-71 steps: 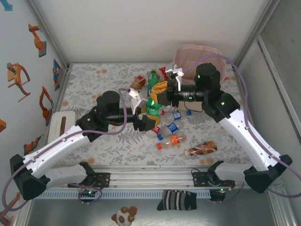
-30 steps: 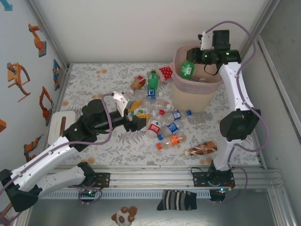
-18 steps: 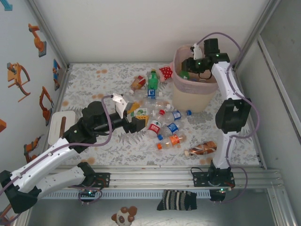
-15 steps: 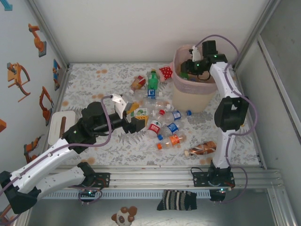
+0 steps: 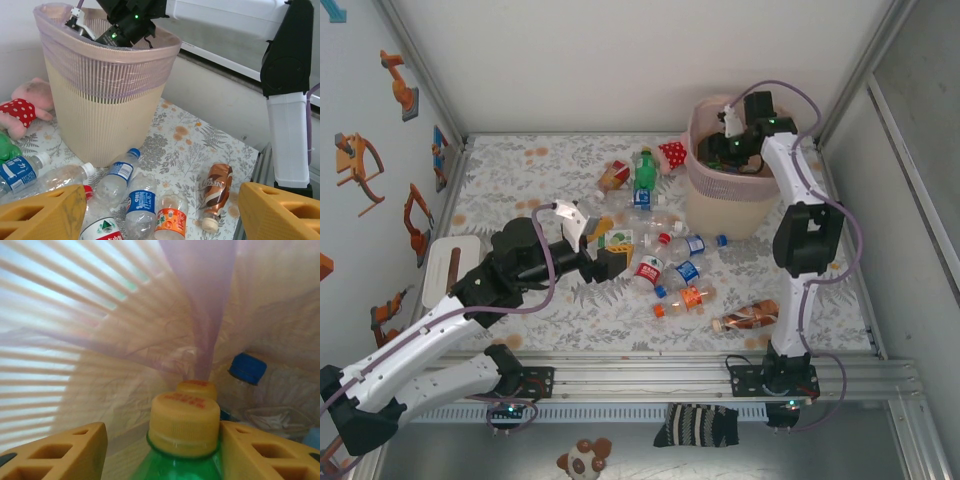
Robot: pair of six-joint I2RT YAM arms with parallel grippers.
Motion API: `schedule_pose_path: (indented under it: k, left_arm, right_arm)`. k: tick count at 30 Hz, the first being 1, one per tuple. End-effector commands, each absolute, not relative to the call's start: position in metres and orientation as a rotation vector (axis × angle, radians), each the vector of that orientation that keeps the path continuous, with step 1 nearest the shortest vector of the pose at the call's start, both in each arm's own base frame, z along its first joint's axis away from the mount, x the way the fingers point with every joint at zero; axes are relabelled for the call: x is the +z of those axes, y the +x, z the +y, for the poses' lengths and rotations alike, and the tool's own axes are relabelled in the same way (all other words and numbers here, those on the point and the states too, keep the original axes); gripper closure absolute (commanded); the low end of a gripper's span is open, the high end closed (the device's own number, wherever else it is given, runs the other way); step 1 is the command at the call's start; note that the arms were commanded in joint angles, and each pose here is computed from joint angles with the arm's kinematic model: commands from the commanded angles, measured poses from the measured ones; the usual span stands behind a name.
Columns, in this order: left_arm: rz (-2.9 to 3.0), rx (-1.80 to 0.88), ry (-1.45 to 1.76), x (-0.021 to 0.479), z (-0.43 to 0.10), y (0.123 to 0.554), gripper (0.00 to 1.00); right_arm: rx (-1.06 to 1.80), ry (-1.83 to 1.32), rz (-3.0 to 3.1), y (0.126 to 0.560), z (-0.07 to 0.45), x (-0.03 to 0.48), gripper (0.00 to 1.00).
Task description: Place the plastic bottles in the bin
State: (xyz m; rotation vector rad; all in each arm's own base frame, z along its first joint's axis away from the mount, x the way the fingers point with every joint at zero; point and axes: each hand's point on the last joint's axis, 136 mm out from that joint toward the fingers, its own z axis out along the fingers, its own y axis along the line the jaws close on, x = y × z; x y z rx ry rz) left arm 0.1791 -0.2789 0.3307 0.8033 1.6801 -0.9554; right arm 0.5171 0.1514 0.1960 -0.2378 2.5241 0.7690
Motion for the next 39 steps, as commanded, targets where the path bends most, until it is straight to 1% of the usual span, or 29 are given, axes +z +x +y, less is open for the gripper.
schedule_pose_path:
  k: [1,12,21,27,33,39]
  left_arm:
    - [1.717,-0.962,0.794,0.327,-0.279,0.18,0.21]
    - [1.879,-0.875,0.798,0.293,-0.29,0.199,0.22]
    - [2.054,-0.793,0.808,0.258,-0.305,0.218,0.23]
    - [2.241,-0.717,0.828,0.219,-0.315,0.228,0.26]
    - [2.473,-0.613,0.826,0.17,-0.318,0.23,0.27]
    - [2.64,-0.554,0.797,0.126,-0.323,0.227,0.26]
  right_arm:
    - [0.704,-0.265,2.441,0.505,0.147,0.249,0.4]
    - [0.564,-0.271,2.291,0.472,0.128,0.332,0.39]
    - [0.502,-0.255,2.187,0.433,0.115,0.38,0.39]
    - [0.469,-0.24,2.151,0.401,0.106,0.391,0.39]
    - [0.446,-0.225,2.144,0.373,0.099,0.388,0.39]
    - [0.429,-0.214,2.152,0.357,0.095,0.382,0.38]
